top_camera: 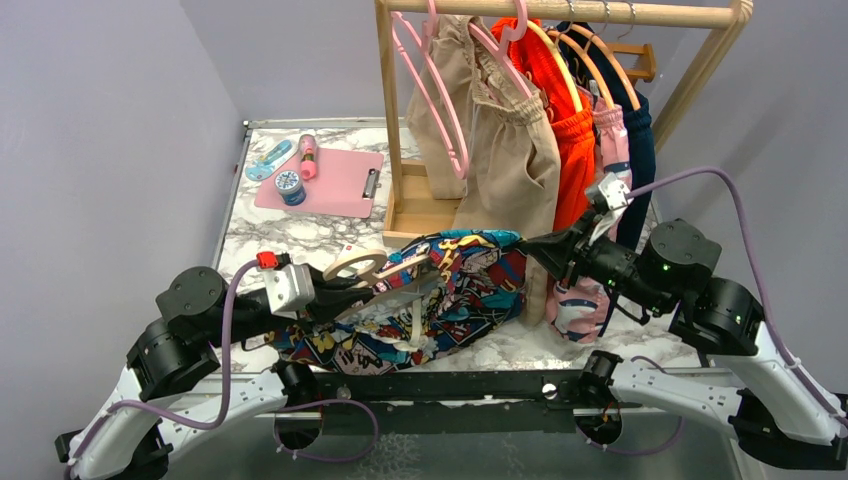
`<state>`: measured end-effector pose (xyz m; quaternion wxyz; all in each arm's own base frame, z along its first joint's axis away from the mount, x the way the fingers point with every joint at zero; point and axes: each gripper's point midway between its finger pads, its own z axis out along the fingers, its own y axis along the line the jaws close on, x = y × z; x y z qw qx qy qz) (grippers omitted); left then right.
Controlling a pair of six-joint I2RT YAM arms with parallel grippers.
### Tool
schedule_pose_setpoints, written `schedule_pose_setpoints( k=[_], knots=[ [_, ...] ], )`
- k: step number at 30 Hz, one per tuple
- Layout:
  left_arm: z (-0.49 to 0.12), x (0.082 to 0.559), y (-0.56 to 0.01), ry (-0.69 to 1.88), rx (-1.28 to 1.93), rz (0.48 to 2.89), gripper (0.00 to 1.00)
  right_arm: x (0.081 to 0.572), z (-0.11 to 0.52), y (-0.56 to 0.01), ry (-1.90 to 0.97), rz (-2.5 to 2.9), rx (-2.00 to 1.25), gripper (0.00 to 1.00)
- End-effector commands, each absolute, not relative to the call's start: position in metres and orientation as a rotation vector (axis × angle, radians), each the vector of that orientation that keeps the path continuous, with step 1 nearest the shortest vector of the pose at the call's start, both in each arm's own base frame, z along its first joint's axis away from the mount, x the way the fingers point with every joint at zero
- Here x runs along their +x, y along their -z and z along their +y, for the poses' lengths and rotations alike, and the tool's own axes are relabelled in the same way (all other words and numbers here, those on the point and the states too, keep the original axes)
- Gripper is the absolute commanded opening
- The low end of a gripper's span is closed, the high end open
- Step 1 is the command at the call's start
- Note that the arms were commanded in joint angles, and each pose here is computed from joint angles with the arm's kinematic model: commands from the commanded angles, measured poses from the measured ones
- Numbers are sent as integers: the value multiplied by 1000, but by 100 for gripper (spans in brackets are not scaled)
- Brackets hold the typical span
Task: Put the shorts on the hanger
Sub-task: Hang the shorts on the hanger.
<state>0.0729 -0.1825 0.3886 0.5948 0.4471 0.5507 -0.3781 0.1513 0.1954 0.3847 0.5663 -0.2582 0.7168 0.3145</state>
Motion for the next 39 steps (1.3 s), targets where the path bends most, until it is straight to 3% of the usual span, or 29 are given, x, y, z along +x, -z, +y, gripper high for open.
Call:
schedule_pose_setpoints(
  k=[1, 11, 16, 17, 20, 22, 29, 34, 39],
  knots=[
    [-173, 75, -409, 853, 971, 1198, 0, 158, 180, -384, -685, 1704, -523, 1],
    [-172, 70, -412, 879, 965, 1189, 0, 173, 158, -362, -576, 1820, -320, 1],
    [-171, 72, -412, 871, 955, 1193, 0, 160, 173, -371, -687, 1764, -414, 1],
    [-171, 73, -412, 867, 952, 1196, 0, 154, 179, -377, -733, 1723, -469, 3],
    [-172, 75, -408, 860, 949, 1205, 0, 133, 196, -395, -859, 1624, -611, 36],
    [-175, 76, -405, 862, 963, 1211, 0, 124, 203, -408, -897, 1563, -696, 48],
    [-210, 60, -380, 1005, 1153, 1249, 0, 96, 237, -453, -999, 1333, -1024, 54],
    [-232, 58, -377, 1076, 1254, 1262, 0, 75, 282, -437, -1188, 1308, -1305, 59],
    [-245, 66, -381, 1060, 1295, 1248, 0, 76, 300, -426, -1244, 1289, -1373, 63]
  ],
)
